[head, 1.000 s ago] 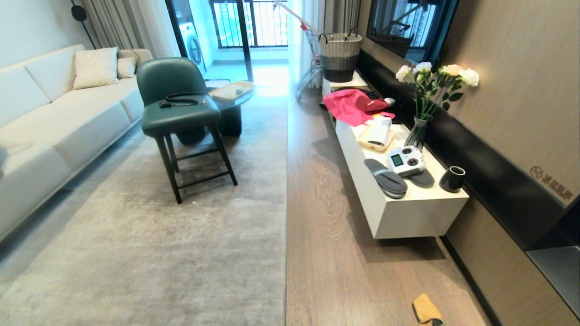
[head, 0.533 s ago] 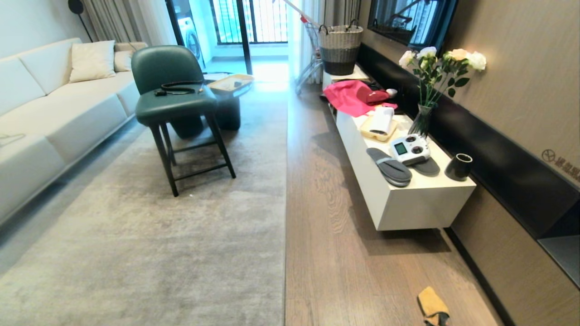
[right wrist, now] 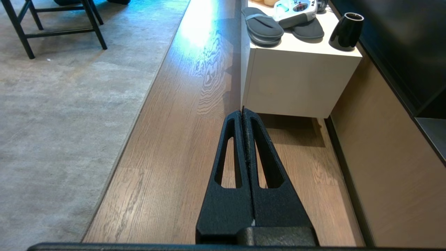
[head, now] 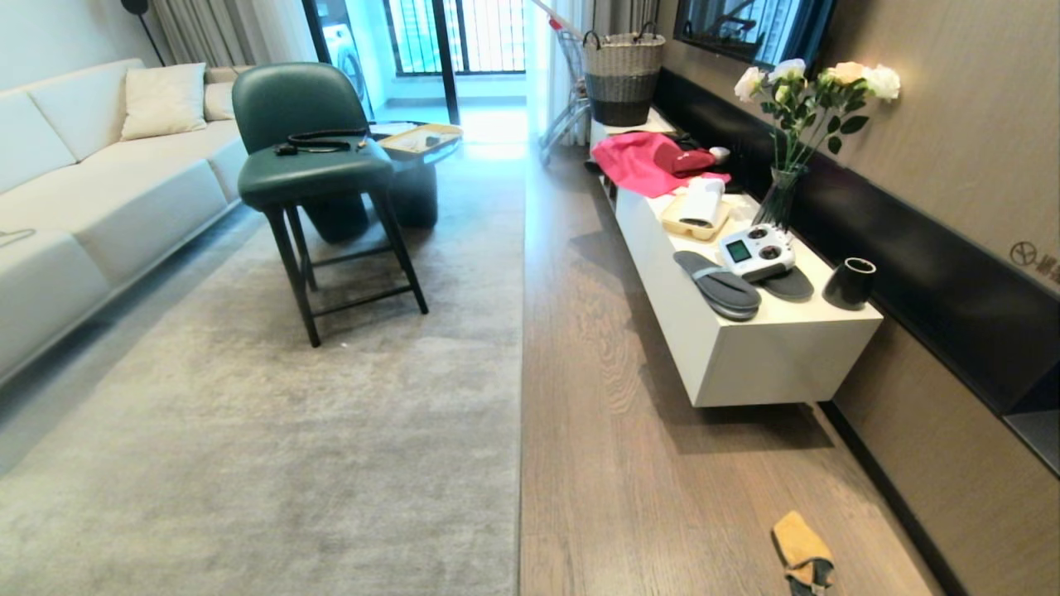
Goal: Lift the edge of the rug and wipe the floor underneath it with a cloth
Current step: Pick up the rag
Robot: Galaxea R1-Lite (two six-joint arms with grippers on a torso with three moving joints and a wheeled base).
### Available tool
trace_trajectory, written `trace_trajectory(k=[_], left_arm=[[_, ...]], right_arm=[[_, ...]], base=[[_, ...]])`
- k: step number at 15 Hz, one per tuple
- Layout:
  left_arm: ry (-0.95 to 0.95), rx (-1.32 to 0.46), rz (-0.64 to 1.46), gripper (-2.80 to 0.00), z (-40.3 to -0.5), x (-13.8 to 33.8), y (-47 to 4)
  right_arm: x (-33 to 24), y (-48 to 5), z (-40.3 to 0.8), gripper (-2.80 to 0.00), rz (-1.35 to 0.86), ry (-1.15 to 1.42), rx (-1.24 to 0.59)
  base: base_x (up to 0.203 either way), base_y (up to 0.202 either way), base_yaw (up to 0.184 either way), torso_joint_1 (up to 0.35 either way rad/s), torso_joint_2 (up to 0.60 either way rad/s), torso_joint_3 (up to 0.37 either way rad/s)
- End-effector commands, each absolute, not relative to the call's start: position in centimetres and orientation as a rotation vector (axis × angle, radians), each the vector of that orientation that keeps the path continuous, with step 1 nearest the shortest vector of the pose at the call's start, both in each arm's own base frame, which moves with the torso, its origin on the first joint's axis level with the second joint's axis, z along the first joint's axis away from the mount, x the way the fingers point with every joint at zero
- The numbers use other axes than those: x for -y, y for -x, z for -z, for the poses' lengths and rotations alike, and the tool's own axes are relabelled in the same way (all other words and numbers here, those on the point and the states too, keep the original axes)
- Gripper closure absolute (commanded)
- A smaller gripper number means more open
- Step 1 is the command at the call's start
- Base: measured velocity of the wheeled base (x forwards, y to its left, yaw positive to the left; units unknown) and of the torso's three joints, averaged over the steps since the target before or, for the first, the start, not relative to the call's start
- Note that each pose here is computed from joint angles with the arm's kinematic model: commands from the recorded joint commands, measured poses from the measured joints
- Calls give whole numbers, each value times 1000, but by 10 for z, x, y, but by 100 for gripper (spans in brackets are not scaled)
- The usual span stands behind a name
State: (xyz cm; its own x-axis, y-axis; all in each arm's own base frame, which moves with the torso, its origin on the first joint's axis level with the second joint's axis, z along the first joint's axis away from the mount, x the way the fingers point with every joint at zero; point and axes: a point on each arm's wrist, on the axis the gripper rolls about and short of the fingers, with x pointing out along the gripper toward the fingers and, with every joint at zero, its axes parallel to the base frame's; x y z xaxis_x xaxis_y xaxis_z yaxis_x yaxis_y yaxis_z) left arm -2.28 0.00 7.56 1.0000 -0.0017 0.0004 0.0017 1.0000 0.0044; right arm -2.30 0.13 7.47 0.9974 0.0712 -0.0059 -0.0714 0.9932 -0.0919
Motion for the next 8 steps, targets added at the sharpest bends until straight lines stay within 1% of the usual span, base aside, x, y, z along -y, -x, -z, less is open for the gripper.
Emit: trace_trajectory(k=[1, 6, 8], left_arm=[[-5, -2, 2, 0, -75, 0, 23], [-5, -2, 2, 0, -75, 0, 23], [-5, -2, 3, 0, -75, 0, 23]], right_arm=[[-1, 23, -75, 0, -72, 93, -4], [-1, 23, -75, 0, -74, 93, -4], [-1, 23, -75, 0, -72, 94, -4]], base=[[0, 0, 0, 0, 0, 0], [0, 0, 0, 0, 0, 0], [0, 0, 0, 11, 115, 124]])
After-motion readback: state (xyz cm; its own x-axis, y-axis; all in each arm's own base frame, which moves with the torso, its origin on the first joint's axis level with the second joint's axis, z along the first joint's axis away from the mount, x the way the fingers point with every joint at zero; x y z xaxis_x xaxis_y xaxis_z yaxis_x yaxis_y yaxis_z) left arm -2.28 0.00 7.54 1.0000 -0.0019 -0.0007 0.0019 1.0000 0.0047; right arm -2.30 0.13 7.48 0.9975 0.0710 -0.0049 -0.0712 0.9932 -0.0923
